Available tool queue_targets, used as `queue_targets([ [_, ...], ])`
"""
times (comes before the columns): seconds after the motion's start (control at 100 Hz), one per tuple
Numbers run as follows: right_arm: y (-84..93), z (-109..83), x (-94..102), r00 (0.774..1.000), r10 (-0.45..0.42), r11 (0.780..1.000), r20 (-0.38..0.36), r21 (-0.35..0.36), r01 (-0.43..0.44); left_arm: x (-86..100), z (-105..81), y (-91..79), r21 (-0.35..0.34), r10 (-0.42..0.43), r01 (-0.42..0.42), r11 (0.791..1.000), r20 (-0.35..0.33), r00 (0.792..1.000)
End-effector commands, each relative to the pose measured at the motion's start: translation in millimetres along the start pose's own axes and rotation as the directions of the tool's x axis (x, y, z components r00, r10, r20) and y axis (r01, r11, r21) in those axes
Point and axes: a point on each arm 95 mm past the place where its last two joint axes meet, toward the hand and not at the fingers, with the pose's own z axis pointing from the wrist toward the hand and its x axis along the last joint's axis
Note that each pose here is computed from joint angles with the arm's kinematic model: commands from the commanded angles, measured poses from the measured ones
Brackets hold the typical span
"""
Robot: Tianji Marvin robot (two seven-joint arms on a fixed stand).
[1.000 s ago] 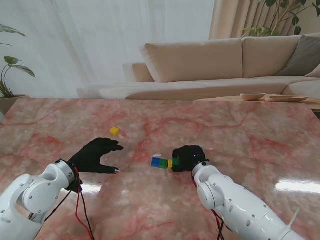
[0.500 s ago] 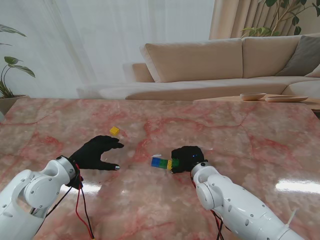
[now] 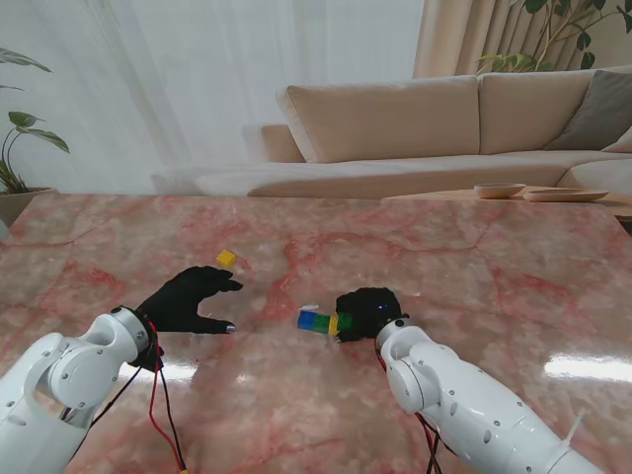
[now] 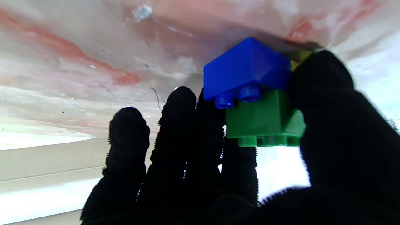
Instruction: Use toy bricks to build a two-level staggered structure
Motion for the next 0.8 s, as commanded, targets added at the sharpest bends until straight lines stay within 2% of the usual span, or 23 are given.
queue_targets([
  [0.0, -5.2, -1.1, 0.7, 1.000, 0.000, 1.000, 0.001, 0.025, 0.000, -2.5, 2.6, -2.0, 0.020, 0.004, -0.004, 1.000, 0.028, 1.000],
  [0.15, -5.8, -0.4, 0.7, 1.000, -0.008, 0.999, -0.003, 0.033, 0.008, -5.9, 12.0, -20.4, 0.071, 0.040, -0.046, 0.996, 0.087, 0.995],
  [0.33, -6.7, 0.8, 1.7, 1.000, -0.007, 0.999, -0.003, 0.039, 0.007, -14.9, 29.2, -52.5, 0.084, 0.092, -0.104, 0.991, 0.136, 0.986],
  [0.52, -6.3, 3.0, 2.4, 1.000, -0.004, 0.999, -0.004, 0.044, 0.004, -28.7, 51.0, -74.3, 0.055, 0.126, -0.137, 0.989, 0.161, 0.979],
  [0.79, -5.8, 4.7, -0.2, 1.000, -0.005, 0.999, -0.001, 0.052, 0.005, -53.3, 87.0, -85.9, -0.032, 0.140, -0.137, 0.990, 0.218, 0.966],
])
